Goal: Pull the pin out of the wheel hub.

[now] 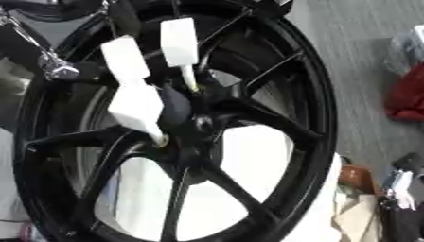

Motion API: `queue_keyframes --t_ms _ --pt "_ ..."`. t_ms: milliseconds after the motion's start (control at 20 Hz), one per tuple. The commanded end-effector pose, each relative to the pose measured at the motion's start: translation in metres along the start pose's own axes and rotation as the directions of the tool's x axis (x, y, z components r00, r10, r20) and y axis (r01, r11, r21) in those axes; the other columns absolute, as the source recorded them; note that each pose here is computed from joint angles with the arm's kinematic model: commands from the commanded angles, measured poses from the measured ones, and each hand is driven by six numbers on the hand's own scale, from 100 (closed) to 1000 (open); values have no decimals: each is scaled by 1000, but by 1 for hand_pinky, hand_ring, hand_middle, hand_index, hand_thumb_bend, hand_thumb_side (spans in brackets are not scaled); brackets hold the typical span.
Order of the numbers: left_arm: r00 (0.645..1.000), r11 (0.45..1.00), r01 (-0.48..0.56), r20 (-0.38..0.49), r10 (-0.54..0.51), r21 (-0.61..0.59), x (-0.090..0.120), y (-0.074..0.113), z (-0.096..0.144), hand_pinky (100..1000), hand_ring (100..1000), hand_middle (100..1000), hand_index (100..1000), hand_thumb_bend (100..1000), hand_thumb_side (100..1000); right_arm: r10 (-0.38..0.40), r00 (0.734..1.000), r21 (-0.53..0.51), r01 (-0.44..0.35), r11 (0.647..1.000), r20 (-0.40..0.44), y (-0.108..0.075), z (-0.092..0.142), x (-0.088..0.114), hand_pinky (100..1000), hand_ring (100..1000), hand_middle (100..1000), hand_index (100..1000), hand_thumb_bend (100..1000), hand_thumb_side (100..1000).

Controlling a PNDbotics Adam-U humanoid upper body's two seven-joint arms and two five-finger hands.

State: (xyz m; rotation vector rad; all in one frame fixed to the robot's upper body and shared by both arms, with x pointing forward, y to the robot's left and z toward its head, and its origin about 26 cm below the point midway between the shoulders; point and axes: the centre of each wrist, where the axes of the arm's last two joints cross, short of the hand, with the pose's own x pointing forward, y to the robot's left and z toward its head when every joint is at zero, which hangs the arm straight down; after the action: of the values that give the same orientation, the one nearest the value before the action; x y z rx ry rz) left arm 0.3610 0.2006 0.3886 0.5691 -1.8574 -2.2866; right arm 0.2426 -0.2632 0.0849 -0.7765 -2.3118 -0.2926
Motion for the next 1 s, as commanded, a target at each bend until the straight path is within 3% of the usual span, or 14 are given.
queue_keyframes --t_ms 50,700,1000 --pt "992 991 105 84 -98 -84 3 11 3 842 844 785 842 294 100 -18 1000 -2 18 1000 11 0 -2 3 519 900 854 832 100 572" --pt "989 990 111 109 -101 -92 2 10 -3 841 842 783 838 287 100 -31 999 0 31 1000 9 3 -3 4 518 900 854 832 100 574" --pt "990 989 102 104 -91 -105 0 7 -5 819 820 701 809 205 100 -36 999 -5 36 999 9 4 -4 5 518 901 855 833 100 576"
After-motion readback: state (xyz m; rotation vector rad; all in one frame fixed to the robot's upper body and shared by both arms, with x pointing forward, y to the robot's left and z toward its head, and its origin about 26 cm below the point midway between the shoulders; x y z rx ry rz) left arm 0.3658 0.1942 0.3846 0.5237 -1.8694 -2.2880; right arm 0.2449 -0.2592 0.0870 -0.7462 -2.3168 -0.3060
